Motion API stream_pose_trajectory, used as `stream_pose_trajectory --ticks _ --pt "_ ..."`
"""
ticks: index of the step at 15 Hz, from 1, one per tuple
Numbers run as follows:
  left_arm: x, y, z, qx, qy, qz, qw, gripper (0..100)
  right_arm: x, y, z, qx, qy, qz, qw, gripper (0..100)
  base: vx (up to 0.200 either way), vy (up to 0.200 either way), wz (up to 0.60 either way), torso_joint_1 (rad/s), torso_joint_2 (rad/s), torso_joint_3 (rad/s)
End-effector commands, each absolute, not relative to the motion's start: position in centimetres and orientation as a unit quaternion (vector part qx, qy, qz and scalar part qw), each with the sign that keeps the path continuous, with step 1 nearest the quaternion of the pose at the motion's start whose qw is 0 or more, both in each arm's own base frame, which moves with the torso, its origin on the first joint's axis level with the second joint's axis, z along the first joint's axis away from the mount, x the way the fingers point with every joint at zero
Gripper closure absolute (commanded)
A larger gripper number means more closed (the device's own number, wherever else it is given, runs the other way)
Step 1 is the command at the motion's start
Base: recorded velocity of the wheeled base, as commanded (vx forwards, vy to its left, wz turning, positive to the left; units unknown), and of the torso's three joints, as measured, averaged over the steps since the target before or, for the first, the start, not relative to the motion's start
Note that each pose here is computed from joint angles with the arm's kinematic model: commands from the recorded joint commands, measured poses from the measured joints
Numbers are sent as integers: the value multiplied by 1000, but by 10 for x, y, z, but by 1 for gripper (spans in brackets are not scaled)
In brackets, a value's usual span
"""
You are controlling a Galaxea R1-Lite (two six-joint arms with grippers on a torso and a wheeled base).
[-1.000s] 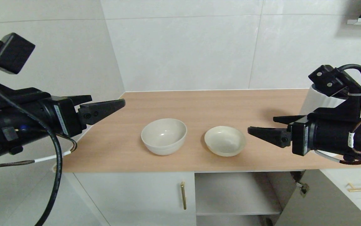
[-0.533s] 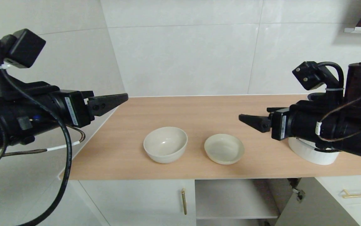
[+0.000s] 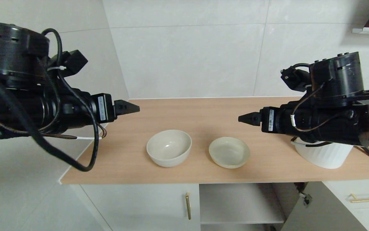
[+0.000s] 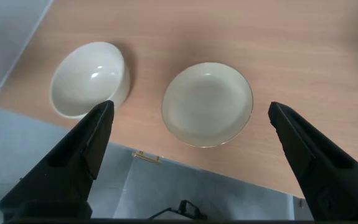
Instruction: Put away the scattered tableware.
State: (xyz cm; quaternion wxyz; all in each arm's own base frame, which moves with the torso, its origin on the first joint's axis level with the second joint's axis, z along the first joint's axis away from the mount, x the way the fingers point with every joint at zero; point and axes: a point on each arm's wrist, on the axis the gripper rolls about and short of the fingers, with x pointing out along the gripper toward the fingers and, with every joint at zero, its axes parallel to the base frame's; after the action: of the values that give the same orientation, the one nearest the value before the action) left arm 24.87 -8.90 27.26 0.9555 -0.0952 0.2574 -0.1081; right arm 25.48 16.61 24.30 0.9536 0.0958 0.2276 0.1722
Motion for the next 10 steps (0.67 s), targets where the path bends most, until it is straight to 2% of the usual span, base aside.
stream_pose_trajectory --ticks 1,6,10 --pt "287 -98 251 -104 326 -81 936 0 268 174 226 79 258 151 951 0 0 0 0 0 0 0" --pt "335 -104 198 -104 395 -46 912 0 279 178 222 85 279 131 948 0 0 0 0 0 0 0" --pt "356 -109 170 -109 426 -29 898 0 279 178 222 85 276 124 949 0 0 0 0 0 0 0"
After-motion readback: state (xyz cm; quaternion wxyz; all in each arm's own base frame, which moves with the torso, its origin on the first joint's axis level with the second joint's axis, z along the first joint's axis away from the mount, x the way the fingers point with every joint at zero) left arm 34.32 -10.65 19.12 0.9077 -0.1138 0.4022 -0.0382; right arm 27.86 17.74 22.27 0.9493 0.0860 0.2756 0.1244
